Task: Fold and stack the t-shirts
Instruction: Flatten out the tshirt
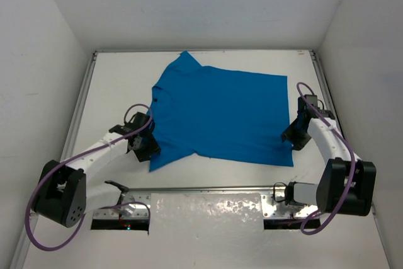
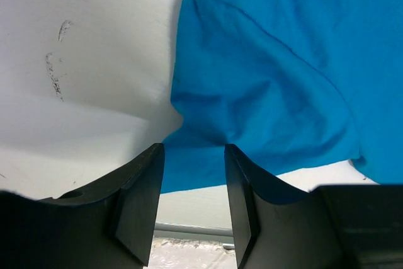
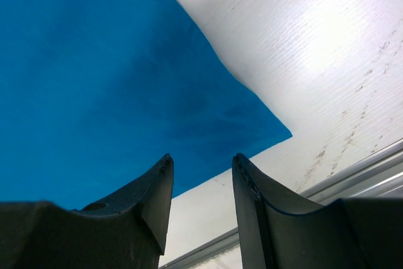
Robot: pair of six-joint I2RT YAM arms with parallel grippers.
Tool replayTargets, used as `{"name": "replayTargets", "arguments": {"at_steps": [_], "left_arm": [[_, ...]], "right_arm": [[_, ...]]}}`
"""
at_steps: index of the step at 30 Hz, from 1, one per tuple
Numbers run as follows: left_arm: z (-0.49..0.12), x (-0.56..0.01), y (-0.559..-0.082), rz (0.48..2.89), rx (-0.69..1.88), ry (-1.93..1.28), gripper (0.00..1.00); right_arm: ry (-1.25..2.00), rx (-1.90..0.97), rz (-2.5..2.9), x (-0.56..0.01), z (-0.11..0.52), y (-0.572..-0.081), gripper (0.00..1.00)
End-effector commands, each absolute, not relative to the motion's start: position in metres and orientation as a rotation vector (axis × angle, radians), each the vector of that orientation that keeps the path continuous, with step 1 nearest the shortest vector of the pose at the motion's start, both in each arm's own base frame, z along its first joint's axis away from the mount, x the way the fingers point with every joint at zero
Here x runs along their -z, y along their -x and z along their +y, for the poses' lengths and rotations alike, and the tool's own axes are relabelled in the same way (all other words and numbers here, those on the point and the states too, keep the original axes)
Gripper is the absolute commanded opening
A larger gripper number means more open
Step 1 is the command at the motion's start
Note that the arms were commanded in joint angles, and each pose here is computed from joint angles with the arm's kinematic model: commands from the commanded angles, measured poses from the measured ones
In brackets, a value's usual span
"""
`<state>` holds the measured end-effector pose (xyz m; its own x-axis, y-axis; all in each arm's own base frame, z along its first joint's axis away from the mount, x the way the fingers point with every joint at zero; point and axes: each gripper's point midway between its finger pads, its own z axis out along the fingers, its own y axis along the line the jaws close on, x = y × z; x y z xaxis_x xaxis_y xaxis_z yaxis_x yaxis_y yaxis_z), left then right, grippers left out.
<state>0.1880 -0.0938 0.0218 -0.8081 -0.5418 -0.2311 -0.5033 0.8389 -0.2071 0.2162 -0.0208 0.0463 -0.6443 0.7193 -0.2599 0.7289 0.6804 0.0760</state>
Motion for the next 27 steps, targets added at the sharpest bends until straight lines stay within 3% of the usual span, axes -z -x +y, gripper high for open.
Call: {"name": "replayTargets", "arguments": {"at_steps": [1,9,19,25,27], "left_arm": [[-0.094,-0.02,-0.187,2.737,0.188,0.79,0.41],[-0.081,-0.038,-0.189,2.717,0.093,0.728,0.46],[-0.099,-0.018,-0.188,2.708,0.237,0.794,0.46],[-0.1,-0.013,-0.191,2.709,0.229,0.798,0.39],[-0.1,-0.012,-0.193,2.699,0.226,0.797,0.29]], "right_arm": [[-1.127,0.025,2.556,-0.062,-0.023,-0.235,0.41],[-1.15,0.047,2.568,-0.058,-0.023,-0.225,0.43],[-1.315,0.124,2.508,-0.037,-0.027,-0.194,0.43],[-1.296,0.109,2.499,-0.042,-0.027,-0.202,0.43],[-1.282,0.102,2.493,-0.046,-0.028,-0.208,0.42]]}}
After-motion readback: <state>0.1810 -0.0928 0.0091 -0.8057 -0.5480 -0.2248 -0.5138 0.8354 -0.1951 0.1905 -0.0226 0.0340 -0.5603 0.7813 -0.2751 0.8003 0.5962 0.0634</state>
